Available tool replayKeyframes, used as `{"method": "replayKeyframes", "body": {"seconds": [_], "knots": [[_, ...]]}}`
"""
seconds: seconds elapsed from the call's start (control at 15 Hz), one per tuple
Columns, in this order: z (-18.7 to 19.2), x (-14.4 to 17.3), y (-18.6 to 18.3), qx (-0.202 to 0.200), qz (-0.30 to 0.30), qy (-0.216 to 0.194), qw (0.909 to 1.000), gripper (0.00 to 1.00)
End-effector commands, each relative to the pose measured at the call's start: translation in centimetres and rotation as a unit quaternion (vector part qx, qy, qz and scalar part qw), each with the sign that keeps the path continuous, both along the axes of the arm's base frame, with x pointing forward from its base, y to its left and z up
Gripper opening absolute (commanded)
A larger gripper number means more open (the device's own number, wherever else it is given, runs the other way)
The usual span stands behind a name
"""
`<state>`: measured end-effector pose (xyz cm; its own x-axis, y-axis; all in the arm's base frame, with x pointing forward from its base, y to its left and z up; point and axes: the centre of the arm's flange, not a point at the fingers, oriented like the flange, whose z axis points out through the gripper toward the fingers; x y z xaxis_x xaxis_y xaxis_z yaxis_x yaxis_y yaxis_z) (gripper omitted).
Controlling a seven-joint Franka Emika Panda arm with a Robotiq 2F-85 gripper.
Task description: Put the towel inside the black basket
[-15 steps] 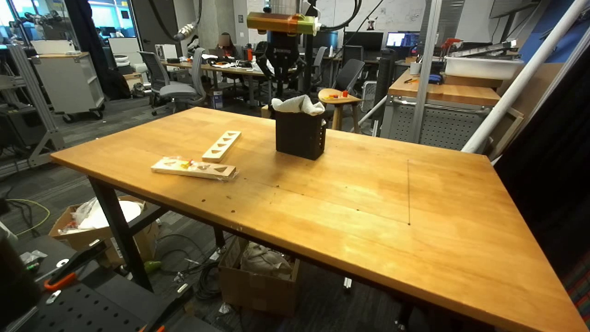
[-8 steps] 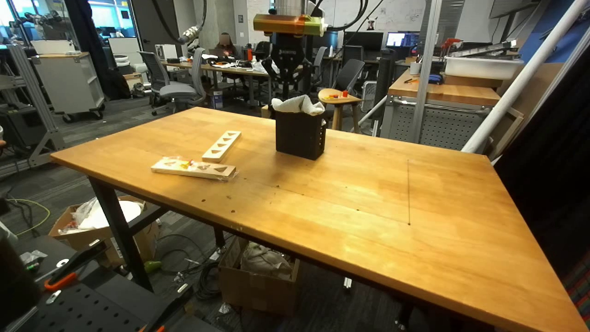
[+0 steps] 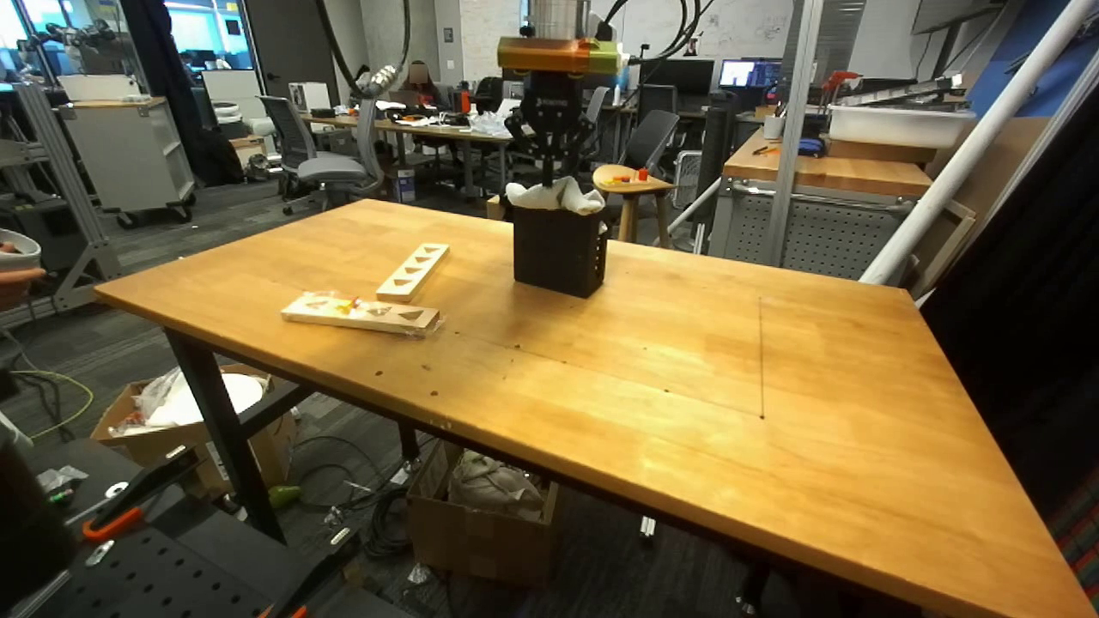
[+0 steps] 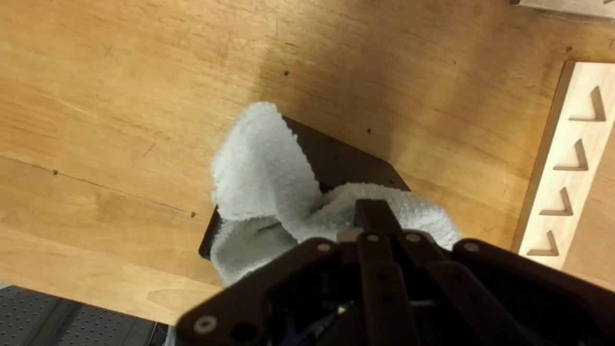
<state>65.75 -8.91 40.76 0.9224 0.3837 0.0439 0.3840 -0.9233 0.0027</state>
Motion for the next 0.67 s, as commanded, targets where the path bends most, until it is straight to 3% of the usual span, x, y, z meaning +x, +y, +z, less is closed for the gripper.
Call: {"method": "replayKeyframes", "body": {"seconds": [0.0,0.6], "knots": [[0.6,2.3,-1.4,-0.003,0.015,-0.01,0.9998,0.0],[-0.6,3.4,-3.2,0.007,0.011,-0.013,0.9998,0.0]]}}
